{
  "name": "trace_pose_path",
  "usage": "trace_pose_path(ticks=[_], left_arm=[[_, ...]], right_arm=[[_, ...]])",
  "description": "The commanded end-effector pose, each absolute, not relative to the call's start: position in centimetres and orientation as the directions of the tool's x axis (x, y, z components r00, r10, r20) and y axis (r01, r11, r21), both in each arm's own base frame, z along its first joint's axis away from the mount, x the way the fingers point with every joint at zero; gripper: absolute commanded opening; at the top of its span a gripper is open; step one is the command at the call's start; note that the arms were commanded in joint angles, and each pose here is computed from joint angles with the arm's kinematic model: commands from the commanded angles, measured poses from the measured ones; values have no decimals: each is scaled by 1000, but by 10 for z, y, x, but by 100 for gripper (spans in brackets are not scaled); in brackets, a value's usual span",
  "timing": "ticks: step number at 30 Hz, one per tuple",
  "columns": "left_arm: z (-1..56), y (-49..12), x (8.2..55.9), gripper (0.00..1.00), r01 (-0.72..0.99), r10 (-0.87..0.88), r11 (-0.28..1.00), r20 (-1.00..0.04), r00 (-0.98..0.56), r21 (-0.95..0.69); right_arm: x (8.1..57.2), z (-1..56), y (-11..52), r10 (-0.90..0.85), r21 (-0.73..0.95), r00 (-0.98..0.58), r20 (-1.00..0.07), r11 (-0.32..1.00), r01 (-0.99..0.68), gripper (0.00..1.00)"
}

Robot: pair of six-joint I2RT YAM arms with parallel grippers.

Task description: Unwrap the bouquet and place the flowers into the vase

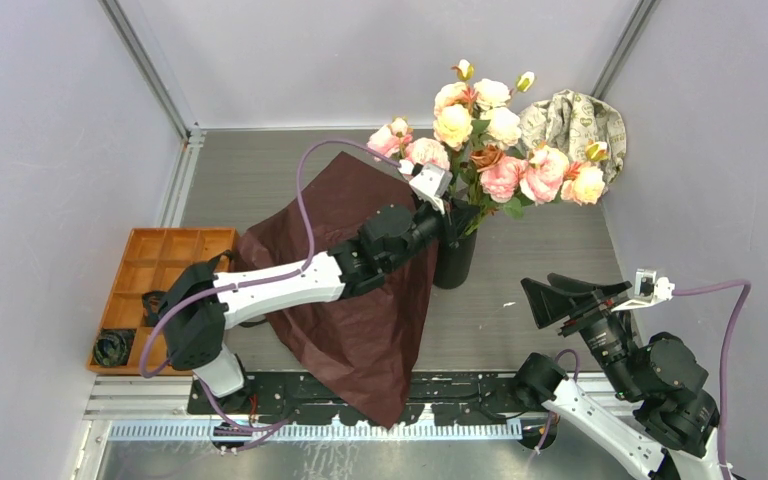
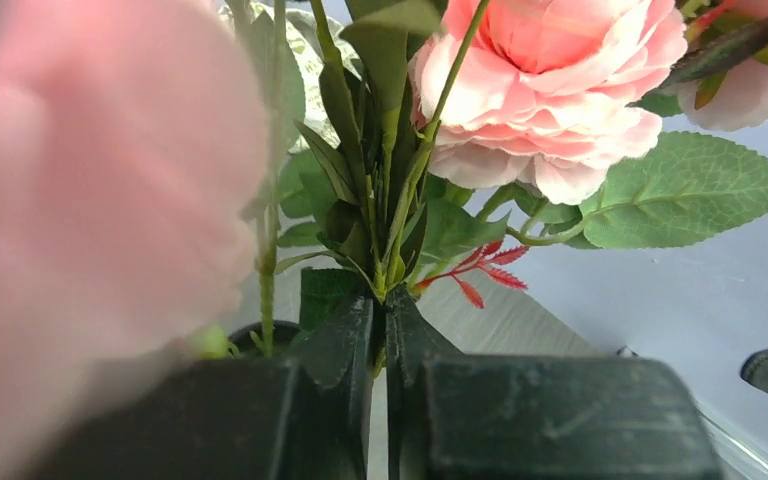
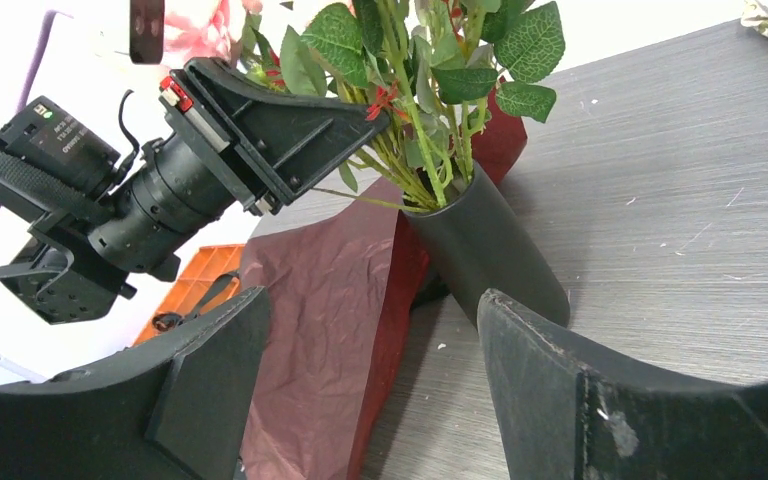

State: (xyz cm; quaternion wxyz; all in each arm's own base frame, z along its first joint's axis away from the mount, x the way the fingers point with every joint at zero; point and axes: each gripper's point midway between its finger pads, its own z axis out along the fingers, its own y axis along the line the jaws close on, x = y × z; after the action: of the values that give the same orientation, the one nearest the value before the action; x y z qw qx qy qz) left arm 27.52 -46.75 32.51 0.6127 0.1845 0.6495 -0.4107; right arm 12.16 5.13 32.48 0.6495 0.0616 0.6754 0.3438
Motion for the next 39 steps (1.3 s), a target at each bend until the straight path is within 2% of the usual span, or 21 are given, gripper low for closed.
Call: trace_pose_path(ticks=[1, 7, 11, 15, 18, 30, 39], left_arm=[[295, -453, 274, 7, 684, -218, 651, -945, -246, -328], [285, -445, 273, 19, 661, -202, 673, -942, -268, -332], [288, -434, 272, 30, 645, -180, 696, -947, -267, -314], [298, -420, 266, 43, 639, -174, 708, -951, -258, -302], [306, -408, 260, 49, 641, -183, 704, -950, -252, -306], [361, -349, 216, 50, 672, -214, 683, -958, -190, -286], [397, -245, 183, 51, 617, -387, 685, -911, -142, -387]], right_arm=[[120, 337, 52, 572, 572, -128, -810, 724, -385, 81], [119, 336, 52, 571, 574, -136, -810, 723, -385, 81], [119, 336, 51, 572, 576, -136, -809, 724, -380, 82], [120, 335, 46, 580, 584, -131, -804, 729, -358, 87], [119, 336, 45, 581, 585, -131, -803, 728, -357, 91], [120, 336, 32, 612, 616, -117, -782, 730, -296, 99], [133, 328, 9, 621, 625, -78, -780, 771, -122, 100]])
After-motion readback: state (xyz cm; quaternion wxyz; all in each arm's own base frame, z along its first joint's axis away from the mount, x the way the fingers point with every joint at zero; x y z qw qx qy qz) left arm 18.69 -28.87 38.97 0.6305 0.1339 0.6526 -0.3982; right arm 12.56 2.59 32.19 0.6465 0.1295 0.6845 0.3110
